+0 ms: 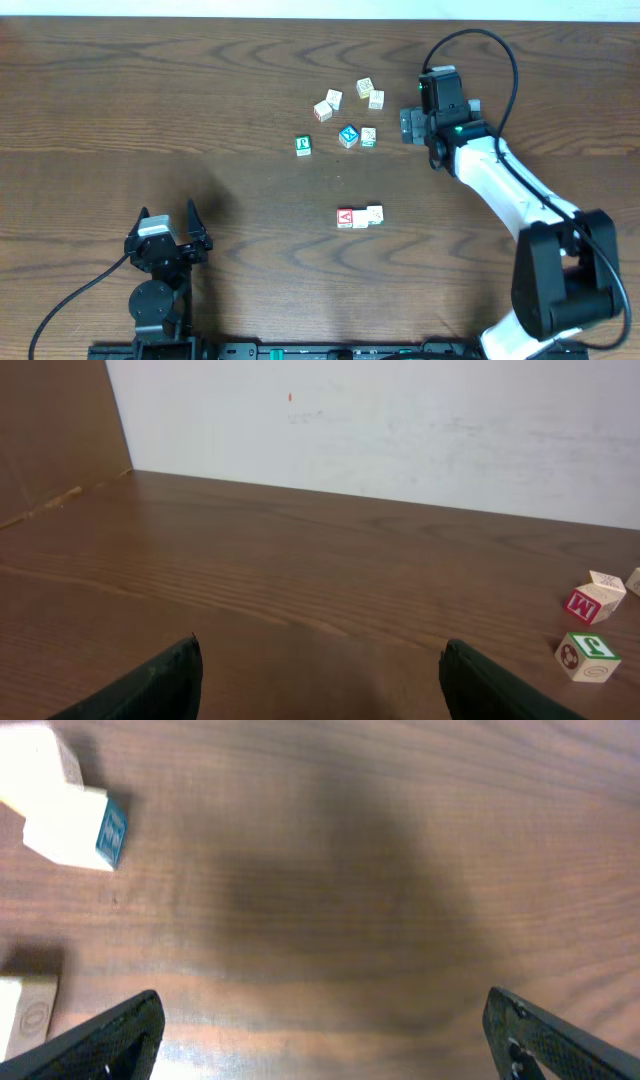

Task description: Lift 3 blocks

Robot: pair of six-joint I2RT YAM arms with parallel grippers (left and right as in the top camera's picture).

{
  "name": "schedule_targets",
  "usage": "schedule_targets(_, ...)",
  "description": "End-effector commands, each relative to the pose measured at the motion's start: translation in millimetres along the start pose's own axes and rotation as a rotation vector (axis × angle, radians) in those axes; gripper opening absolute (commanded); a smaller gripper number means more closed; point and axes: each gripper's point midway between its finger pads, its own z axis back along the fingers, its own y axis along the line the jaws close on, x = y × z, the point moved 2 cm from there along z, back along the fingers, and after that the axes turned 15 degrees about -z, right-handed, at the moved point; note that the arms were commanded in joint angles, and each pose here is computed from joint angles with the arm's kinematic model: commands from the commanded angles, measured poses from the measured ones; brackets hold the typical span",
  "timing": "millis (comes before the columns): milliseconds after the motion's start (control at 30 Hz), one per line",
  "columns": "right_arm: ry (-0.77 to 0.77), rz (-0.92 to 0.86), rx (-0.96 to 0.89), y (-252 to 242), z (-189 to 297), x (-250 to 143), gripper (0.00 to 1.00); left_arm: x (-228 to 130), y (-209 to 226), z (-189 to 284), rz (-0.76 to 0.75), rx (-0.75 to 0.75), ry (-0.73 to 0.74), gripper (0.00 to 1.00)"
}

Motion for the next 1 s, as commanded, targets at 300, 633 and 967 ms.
schedule_targets(300, -0.467, -0.04, 0.182, -34, 235, 77, 0.99, -16, 3, 0, 0.002, 0.026, 0.061, 0.76)
schedule_targets(633, -0.762, -0.188, 0.286, -110, 327, 49, 0.99, -16, 3, 0, 0.002, 0.026, 0.061, 0.76)
schedule_targets(967, -0.977, -0.204, 0.366, -118, 296, -3, 0.99, -16, 3, 0, 0.002, 0.026, 0.062, 0.76)
